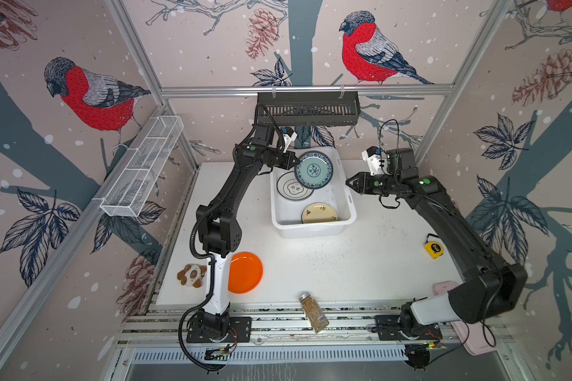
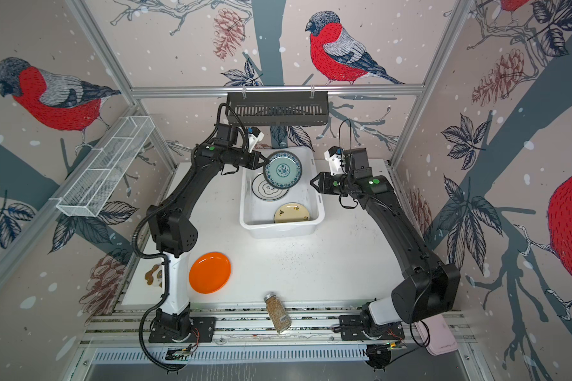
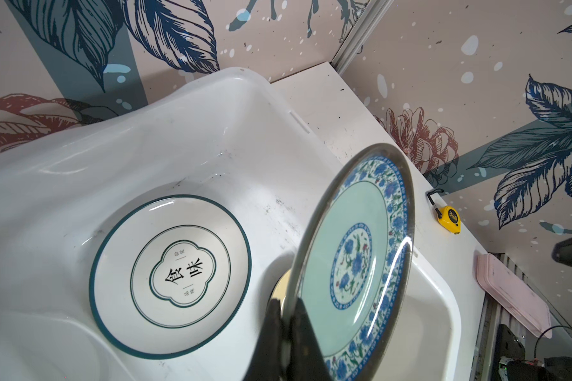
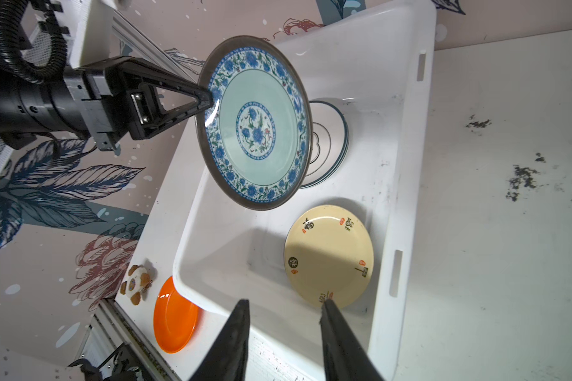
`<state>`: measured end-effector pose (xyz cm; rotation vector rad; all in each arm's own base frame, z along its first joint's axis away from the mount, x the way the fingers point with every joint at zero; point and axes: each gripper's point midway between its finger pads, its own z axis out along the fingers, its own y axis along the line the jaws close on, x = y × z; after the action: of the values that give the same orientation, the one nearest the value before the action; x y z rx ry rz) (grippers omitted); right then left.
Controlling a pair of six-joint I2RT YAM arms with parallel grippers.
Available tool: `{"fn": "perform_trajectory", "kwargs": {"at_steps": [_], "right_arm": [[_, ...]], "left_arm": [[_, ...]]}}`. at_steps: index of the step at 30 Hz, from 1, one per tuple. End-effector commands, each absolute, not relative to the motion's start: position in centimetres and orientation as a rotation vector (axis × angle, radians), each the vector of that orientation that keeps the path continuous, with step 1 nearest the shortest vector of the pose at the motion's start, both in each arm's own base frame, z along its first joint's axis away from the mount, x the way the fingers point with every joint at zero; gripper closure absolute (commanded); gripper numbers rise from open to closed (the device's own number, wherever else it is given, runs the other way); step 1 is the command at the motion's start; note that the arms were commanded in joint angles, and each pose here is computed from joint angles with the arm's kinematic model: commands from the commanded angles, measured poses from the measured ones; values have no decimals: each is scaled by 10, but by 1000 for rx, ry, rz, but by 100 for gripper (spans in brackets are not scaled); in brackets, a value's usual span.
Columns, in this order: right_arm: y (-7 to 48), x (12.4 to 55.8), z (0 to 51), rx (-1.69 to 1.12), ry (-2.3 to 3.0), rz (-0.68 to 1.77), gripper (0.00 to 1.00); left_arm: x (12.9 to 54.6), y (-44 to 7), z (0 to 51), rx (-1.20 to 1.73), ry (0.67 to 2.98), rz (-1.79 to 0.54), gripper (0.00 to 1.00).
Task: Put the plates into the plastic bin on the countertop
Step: 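Lower the green plate onto the cream plate in the bin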
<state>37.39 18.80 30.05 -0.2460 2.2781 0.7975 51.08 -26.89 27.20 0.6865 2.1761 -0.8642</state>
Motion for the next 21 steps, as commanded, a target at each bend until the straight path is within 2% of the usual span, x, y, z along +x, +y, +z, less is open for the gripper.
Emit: {"fn": "perform_trajectory", "kwargs": {"at_steps": [1,9,16,21], "right_arm": [[173,390,312,-238,2214,673,62],[157,417,330,-168,2178,678,60],[159,407,318,-115,2311,738,60],[159,392,318,-44,2380,744,60]], "left_arm": [[509,-268,266,730,2186,-828,100],[497,-260,253,798,2202,-743,100],[484,-271,237,920,2193,-713,100],[487,-282,216,908,2234,-779,100]]}}
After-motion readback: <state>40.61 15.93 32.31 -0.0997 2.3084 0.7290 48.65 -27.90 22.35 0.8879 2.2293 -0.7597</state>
